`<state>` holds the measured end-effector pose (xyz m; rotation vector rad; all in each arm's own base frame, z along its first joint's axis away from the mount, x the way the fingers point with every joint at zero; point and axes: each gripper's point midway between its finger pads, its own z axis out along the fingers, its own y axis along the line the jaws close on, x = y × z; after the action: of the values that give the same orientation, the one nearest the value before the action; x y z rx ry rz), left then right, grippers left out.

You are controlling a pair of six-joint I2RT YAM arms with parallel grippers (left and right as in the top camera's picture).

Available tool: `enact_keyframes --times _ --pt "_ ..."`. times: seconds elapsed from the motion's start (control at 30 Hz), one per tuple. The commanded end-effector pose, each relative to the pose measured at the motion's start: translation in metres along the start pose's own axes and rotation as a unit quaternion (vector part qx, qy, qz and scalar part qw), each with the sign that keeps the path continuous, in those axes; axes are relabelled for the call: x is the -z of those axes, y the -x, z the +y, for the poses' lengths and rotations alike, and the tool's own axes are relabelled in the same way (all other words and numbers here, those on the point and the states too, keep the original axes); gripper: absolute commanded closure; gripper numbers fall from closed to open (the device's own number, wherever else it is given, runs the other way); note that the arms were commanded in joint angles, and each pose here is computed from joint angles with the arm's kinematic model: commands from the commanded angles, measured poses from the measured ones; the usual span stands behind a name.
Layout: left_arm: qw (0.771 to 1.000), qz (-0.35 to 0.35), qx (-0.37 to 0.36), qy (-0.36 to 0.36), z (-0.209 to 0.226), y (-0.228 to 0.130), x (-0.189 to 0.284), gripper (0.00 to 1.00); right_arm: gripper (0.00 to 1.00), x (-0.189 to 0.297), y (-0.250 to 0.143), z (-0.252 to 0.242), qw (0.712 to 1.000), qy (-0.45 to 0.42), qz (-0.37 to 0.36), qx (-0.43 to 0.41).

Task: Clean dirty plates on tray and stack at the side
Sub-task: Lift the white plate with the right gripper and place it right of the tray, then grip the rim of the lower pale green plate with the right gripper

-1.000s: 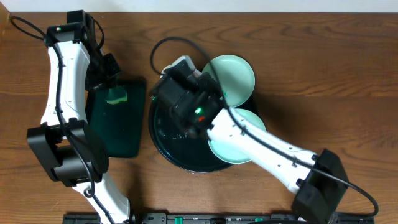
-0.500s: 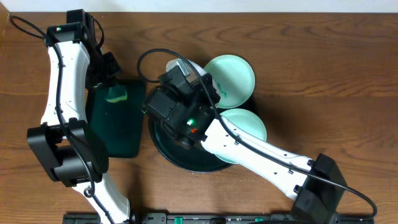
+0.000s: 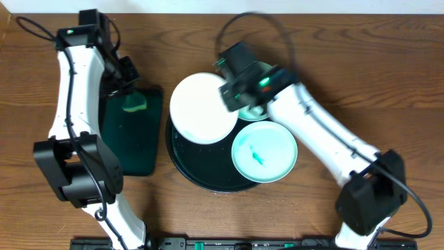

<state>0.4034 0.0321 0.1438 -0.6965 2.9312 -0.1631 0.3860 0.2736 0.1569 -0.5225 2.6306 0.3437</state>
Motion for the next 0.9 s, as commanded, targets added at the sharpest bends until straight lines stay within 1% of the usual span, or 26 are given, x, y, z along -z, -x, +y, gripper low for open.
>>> enact_keyframes --times 0.0,0.03,0.07,0.13,0.17,0.2,0.27,0.3,0.33,0.43,0.53,0.57,0.63,0.8,0.83,0.87 --pt "0.999 -0.014 -0.041 -0.022 -0.03 -0.01 0.012 0.93 0.99 0.032 0.013 -0.025 0.986 0.13 0.006 -0.106" --pt "0.999 -0.016 -0.047 -0.024 -0.034 -0.011 0.011 0.93 0.99 0.035 0.013 -0.037 0.984 0.127 0.007 -0.121" --pt "0.998 -0.018 -0.053 -0.026 -0.042 -0.012 0.011 0.93 0.99 0.046 0.01 -0.07 0.981 0.113 0.007 -0.157" --pt "0.998 -0.021 -0.056 -0.03 -0.052 -0.015 0.01 0.93 0.99 0.061 0.0 -0.118 0.976 0.068 0.007 -0.205" --pt "0.997 -0.026 -0.069 -0.035 -0.063 -0.017 0.01 0.93 0.99 0.076 -0.018 -0.165 0.969 0.001 0.014 -0.247" --pt "0.996 -0.029 -0.076 -0.037 -0.069 -0.018 0.01 0.93 0.99 0.085 -0.031 -0.191 0.962 -0.041 0.022 -0.27" --pt "0.995 -0.035 -0.087 -0.043 -0.078 -0.019 0.01 0.93 0.99 0.098 -0.055 -0.23 0.946 -0.101 0.041 -0.305" --pt "0.994 -0.036 -0.09 -0.044 -0.081 -0.019 0.01 0.93 0.99 0.101 -0.061 -0.238 0.942 -0.111 0.045 -0.314" --pt "0.993 -0.042 -0.096 -0.048 -0.087 -0.019 0.01 0.93 0.99 0.102 -0.077 -0.257 0.932 -0.124 0.056 -0.337" --pt "0.992 -0.045 -0.103 -0.051 -0.093 -0.02 0.01 0.93 0.99 0.09 -0.106 -0.284 0.917 -0.135 0.068 -0.368" --pt "0.992 -0.044 -0.109 -0.052 -0.097 -0.023 0.009 0.93 0.99 0.067 -0.136 -0.301 0.918 -0.14 0.079 -0.363" --pt "0.991 -0.044 -0.111 -0.053 -0.099 -0.025 0.009 0.92 0.99 0.059 -0.149 -0.308 0.914 -0.154 0.085 -0.365" --pt "0.991 -0.043 -0.115 -0.053 -0.102 -0.027 0.009 0.93 0.99 0.049 -0.159 -0.314 0.912 -0.162 0.084 -0.368" --pt "0.991 -0.045 -0.117 -0.054 -0.103 -0.027 0.009 0.93 0.97 0.026 -0.172 -0.328 0.922 -0.164 0.058 -0.345" --pt "0.991 -0.045 -0.117 -0.054 -0.103 -0.027 0.009 0.93 0.96 0.023 -0.175 -0.328 0.923 -0.164 0.06 -0.343" --pt "0.991 -0.045 -0.117 -0.053 -0.103 -0.026 0.009 0.93 0.85 0.019 -0.179 -0.327 0.923 -0.164 0.064 -0.343"
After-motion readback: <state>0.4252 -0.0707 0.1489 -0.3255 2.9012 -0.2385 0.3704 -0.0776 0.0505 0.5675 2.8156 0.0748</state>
